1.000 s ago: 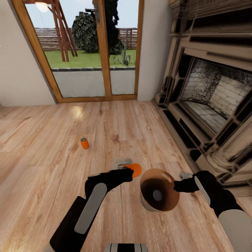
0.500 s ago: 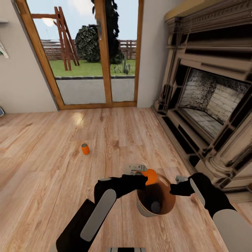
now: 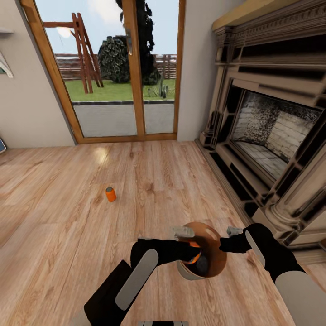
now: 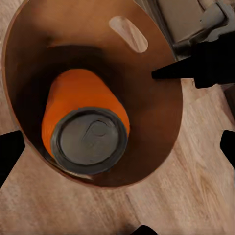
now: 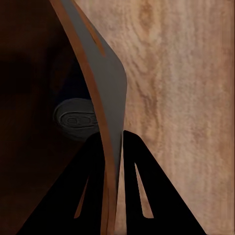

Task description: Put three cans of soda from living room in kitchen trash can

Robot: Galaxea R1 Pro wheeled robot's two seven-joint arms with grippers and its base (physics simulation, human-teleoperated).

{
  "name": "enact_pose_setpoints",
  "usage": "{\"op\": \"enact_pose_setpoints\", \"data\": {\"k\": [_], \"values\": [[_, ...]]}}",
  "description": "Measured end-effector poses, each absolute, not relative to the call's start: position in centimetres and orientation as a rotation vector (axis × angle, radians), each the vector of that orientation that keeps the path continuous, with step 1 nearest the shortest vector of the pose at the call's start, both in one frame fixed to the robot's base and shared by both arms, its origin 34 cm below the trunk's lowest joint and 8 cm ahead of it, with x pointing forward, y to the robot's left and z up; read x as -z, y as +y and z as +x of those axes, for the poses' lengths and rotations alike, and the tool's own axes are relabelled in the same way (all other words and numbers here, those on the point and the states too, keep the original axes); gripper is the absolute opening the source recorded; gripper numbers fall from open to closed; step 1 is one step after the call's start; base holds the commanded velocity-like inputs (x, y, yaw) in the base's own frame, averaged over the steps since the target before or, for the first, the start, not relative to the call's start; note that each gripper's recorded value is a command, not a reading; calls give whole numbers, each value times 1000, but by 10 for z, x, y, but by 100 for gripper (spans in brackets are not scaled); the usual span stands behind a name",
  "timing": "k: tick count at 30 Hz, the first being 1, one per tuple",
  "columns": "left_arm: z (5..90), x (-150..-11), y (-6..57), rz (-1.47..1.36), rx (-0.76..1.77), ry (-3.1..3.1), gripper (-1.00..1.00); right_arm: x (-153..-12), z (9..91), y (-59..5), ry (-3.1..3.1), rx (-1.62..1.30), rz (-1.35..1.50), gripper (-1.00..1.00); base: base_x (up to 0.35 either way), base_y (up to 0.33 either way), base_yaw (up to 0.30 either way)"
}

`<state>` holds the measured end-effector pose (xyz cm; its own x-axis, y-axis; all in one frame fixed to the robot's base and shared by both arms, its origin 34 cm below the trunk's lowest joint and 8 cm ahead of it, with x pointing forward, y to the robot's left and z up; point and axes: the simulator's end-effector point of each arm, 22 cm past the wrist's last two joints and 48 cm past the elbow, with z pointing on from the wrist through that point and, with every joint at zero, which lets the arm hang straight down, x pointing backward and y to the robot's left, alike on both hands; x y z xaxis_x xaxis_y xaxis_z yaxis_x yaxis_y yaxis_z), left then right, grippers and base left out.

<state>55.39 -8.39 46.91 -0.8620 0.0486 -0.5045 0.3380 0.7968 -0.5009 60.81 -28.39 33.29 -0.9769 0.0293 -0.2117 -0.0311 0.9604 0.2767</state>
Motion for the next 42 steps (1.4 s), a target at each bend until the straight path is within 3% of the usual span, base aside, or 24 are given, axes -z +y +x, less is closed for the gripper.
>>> {"op": "enact_pose_setpoints", "data": {"k": [10, 23, 34, 42], "values": [[571, -496, -73, 226, 822, 2407, 100, -333, 608, -283, 2896, -416, -2, -100, 10, 6, 0], [612, -441, 141, -373, 564, 2351, 100, -336, 610, -287, 2884, -376, -36, -100, 234, 208, 0], [548, -359, 173, -526, 445, 2529, 100, -369, 627, -284, 2789, -359, -82, -100, 41, 37, 0], [503, -284, 245, -878, 271, 2568, 100, -388, 630, -279, 2757, -372, -85, -100, 0, 0, 0]]}}
